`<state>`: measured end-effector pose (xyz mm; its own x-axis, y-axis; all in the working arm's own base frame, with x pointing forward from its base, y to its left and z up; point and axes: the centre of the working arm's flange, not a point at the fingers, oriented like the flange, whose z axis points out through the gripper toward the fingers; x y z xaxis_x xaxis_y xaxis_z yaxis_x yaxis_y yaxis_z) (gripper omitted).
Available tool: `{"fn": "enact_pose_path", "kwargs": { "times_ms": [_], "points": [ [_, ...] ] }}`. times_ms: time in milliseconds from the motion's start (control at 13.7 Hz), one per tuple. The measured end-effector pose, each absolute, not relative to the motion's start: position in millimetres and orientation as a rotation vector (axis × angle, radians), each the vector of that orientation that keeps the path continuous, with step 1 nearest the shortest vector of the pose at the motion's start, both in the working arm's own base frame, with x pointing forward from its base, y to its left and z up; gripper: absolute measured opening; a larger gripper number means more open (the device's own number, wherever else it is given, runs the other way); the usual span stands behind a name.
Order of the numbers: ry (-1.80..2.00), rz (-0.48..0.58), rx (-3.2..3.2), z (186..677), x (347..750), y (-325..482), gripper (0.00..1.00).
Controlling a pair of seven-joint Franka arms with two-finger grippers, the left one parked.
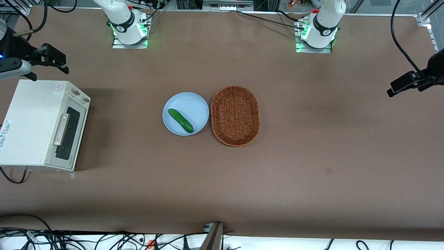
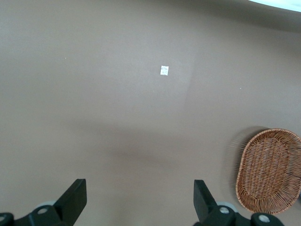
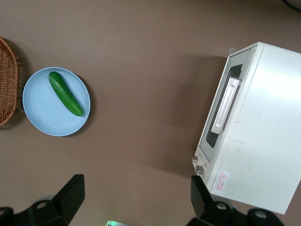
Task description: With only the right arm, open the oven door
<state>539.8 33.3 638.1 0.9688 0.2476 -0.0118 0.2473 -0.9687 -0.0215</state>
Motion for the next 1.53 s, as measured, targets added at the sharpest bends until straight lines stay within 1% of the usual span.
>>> {"fn": "enact_pose_path", "kwargs": {
  "times_ms": [583, 656, 729, 802, 875, 1021, 1094, 1167, 1240, 1312, 1385, 1531],
  "points": [
    [-0.378, 0.026, -3.099, 637.3, 539.5, 30.2, 1.00],
    [-0.376, 0.030, -3.100, 636.0, 539.5, 29.5, 0.98],
    [-0.375, 0.037, -3.107, 632.4, 540.0, 28.2, 0.93],
    [-0.373, 0.044, -3.122, 625.2, 541.5, 25.7, 0.83],
    [-0.367, 0.051, -3.134, 614.6, 544.4, 21.8, 0.72],
    [-0.335, 0.067, -3.149, 583.1, 556.2, 7.1, 0.46],
    [-0.315, 0.070, -3.161, 564.9, 564.4, -3.2, 0.37],
    [-0.294, 0.077, -3.172, 545.1, 573.0, -14.0, 0.25],
    [-0.272, 0.084, -3.181, 524.4, 582.1, -25.0, 0.15],
    [-0.249, 0.086, -3.187, 503.6, 591.2, -36.0, 0.04],
    [-0.235, 0.084, -3.193, 485.7, 599.0, -46.3, 0.01],
    [-0.223, 0.072, -3.200, 454.3, 612.2, -66.7, 0.01]
  ]
}}
